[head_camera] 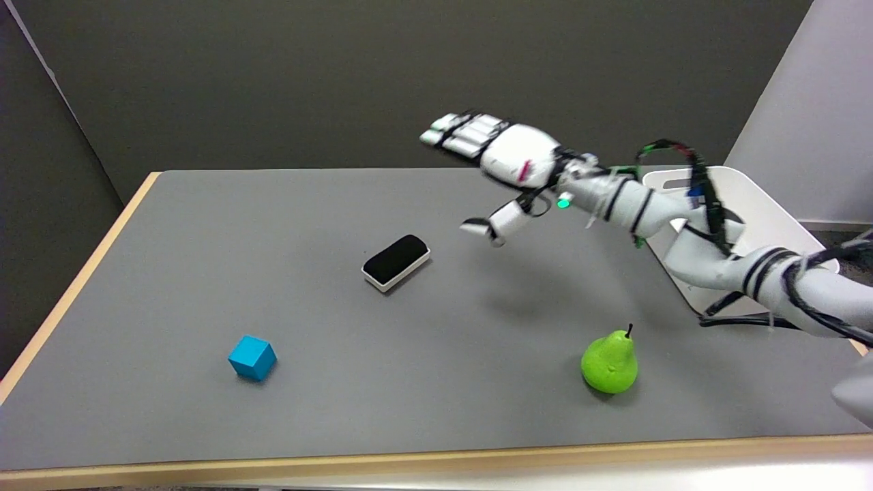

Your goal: Pick up the blackboard eraser.

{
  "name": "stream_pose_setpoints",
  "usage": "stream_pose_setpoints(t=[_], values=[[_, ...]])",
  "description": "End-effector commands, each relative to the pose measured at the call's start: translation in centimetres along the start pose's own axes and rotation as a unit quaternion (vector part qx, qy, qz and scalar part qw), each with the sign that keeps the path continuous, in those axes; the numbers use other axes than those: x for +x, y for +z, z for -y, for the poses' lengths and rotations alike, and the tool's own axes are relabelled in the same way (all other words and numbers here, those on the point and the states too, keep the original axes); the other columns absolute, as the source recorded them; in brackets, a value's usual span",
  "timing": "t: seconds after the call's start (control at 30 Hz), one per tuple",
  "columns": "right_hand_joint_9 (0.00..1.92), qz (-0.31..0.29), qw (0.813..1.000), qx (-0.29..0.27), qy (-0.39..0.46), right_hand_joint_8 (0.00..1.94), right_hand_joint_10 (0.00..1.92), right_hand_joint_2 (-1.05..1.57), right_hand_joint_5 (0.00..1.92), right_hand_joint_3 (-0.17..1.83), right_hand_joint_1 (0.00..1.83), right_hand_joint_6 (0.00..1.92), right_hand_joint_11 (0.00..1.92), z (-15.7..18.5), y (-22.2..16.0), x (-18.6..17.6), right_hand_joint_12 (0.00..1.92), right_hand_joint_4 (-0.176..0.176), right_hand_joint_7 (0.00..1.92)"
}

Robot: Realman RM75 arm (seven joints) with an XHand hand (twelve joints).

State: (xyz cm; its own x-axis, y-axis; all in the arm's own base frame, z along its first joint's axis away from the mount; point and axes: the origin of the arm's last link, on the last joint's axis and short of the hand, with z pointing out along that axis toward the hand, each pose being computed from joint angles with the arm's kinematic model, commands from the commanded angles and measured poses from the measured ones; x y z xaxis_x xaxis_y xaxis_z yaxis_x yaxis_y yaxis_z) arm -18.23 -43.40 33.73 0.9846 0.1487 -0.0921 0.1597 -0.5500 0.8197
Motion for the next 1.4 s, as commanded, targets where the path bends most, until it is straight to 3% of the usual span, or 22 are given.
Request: stream_pose_setpoints(t=[0.03, 0.17, 0.47, 0.53, 0.63, 0.7, 0.83, 1.4], values=[[0.00, 0.055, 0.979, 0.163, -0.106, 0.00, 0.00, 0.55, 0.00, 0.87, 0.61, 0.00, 0.00, 11.4, 6.6, -1.2, 0.41, 0.028, 0.00], [0.00, 0.065, 0.977, 0.162, -0.119, 0.00, 0.00, 0.56, 0.00, 0.88, 0.61, 0.00, 0.00, 12.0, 7.5, -1.6, 0.41, 0.029, 0.00], [0.00, 0.120, 0.982, 0.095, -0.111, 0.00, 0.02, 0.58, 0.00, 0.90, 0.59, 0.00, 0.00, 9.4, 10.1, -4.7, 0.40, 0.031, 0.00], [0.00, 0.128, 0.982, 0.085, -0.105, 0.00, 0.01, 0.59, 0.00, 0.94, 0.66, 0.00, 0.00, 8.7, 10.5, -5.2, 0.41, 0.026, 0.00], [0.00, 0.135, 0.983, 0.075, -0.098, 0.02, 0.24, 0.63, 0.00, 0.88, 0.57, 0.00, 0.00, 7.7, 10.8, -5.6, 0.58, 0.039, 0.00], [0.03, 0.132, 0.984, 0.075, -0.097, 0.14, 0.40, 0.61, 0.00, 1.00, 0.57, 0.00, 0.00, 7.6, 11.0, -5.3, 0.78, 0.046, 0.03], [0.07, 0.132, 0.984, 0.072, -0.095, 0.23, 0.45, 0.61, 0.00, 0.99, 0.57, 0.01, 0.00, 7.4, 11.1, -5.1, 0.92, 0.059, 0.05], [0.06, 0.163, 0.982, 0.068, -0.064, 0.16, 0.51, 0.57, 0.00, 1.01, 0.52, 0.00, 0.04, 8.0, 9.8, -7.7, 0.87, 0.064, 0.04]])
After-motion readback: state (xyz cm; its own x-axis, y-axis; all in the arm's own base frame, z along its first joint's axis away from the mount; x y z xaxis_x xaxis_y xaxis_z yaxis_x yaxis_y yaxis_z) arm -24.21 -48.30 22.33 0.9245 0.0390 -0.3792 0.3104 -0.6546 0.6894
